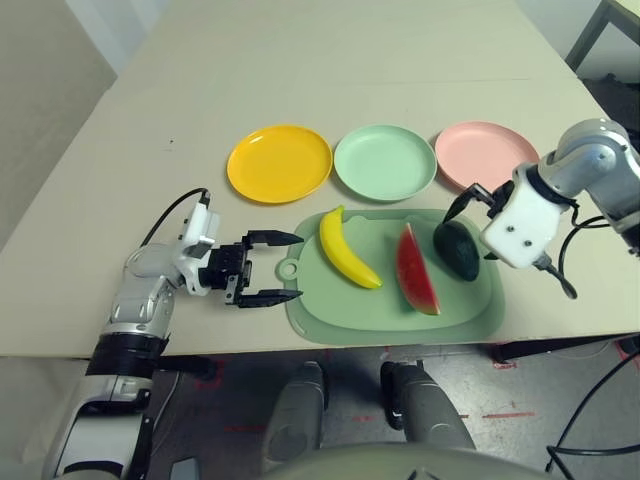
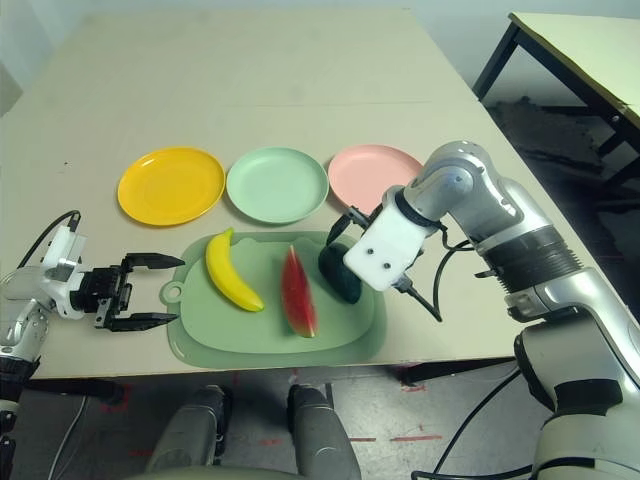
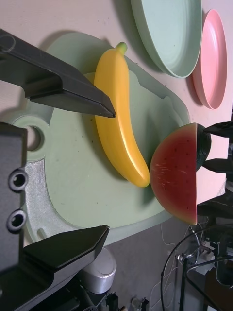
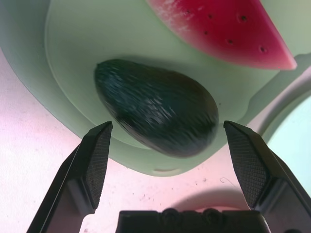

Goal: Place the fruits into color-matched plates.

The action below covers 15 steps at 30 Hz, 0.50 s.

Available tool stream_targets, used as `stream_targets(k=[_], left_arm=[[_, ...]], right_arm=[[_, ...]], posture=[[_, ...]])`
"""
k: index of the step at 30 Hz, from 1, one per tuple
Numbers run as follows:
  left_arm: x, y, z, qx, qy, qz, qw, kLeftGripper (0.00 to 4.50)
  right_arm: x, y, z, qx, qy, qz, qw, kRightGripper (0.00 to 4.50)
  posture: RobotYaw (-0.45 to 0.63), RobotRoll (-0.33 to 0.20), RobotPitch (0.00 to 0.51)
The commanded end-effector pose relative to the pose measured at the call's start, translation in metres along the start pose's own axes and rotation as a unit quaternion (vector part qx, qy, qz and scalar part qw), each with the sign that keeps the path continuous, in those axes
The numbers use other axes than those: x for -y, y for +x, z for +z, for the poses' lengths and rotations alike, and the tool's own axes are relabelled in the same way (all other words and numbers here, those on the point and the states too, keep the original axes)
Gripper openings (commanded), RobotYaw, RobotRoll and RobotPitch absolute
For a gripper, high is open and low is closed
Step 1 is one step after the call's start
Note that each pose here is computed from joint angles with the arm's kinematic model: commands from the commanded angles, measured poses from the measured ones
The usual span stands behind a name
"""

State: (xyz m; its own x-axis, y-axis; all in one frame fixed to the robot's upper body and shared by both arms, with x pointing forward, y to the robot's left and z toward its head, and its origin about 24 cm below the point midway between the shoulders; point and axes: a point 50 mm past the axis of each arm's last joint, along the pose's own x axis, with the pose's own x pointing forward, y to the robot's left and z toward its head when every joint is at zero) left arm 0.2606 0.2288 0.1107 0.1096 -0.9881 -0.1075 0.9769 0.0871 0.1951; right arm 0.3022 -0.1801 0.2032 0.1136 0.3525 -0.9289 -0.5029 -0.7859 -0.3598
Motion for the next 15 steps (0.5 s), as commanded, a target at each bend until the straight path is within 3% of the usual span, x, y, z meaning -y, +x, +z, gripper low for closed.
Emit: stream_targets(k=[1, 15], left_arm=[[0.003, 0.001, -0.004, -0.009, -0.007, -0.008, 1.0, 4.5], [0.002, 0.0, -0.003, -0.01, -0.003, -0.007, 1.0, 4.5]], right_arm=[[0.0, 0.0, 0.003, -0.001, -0.019, 0.0, 1.0, 4.45], [-0.002, 0.011, 0.007, 0.01, -0.021, 0.01, 1.0, 4.45]], posture=[[0.01, 0.0, 0.171], [0.02, 0.0, 0.166]])
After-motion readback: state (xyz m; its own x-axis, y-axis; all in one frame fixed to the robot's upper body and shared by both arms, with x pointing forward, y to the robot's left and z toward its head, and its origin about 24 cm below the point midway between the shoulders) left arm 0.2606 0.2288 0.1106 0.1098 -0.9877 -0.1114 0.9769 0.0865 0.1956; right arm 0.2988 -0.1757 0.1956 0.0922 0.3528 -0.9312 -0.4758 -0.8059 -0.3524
